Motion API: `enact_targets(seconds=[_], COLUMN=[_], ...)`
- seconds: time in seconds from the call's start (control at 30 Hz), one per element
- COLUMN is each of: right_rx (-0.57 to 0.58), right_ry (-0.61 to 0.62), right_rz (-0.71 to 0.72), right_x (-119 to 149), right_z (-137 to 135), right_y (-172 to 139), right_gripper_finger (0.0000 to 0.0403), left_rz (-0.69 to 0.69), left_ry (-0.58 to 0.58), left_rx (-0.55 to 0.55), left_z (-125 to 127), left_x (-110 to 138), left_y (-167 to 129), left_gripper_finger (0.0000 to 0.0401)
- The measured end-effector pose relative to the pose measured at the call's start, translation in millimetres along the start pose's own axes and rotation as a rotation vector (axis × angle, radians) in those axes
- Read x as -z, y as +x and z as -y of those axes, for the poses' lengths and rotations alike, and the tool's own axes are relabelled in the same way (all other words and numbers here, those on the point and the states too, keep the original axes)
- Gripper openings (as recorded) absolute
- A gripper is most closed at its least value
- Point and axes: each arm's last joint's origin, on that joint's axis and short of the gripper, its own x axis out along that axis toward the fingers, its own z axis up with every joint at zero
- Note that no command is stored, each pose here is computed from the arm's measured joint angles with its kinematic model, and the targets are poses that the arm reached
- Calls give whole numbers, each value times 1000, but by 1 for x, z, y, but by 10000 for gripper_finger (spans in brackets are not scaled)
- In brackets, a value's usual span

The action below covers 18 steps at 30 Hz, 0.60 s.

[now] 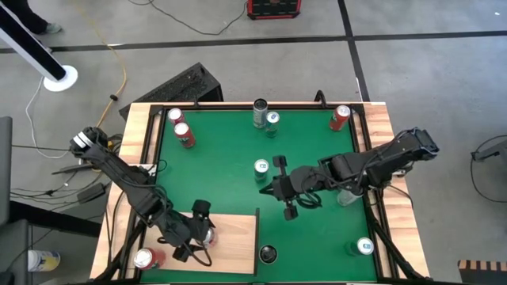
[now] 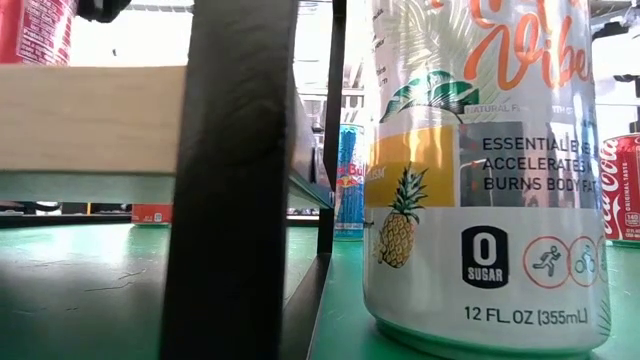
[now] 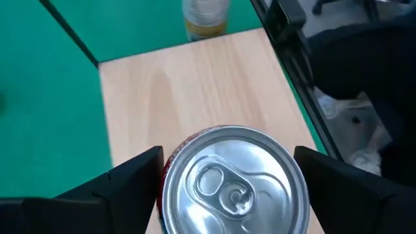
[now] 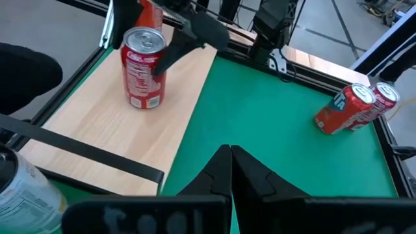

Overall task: Place canned beverage on shelf
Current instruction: Put the bottom left red soda can on the shelf

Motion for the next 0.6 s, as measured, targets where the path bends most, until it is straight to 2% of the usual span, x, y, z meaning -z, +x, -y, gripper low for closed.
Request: enact_targets(seconds=[0.43, 0.6], right_rx=[-1, -1], right_ry=[19, 29], right_rz=[6, 13], right_x=[-1, -1], right_z=[0, 0], right_y=[0, 0], right_gripper_finger=[25, 25], left_rz=[-54, -99], left_ry=[-6, -24], left_rx=[37, 112], left_z=[0, 6], left_x=[4, 8], left_y=[2, 0], left_gripper_finger=[327, 327])
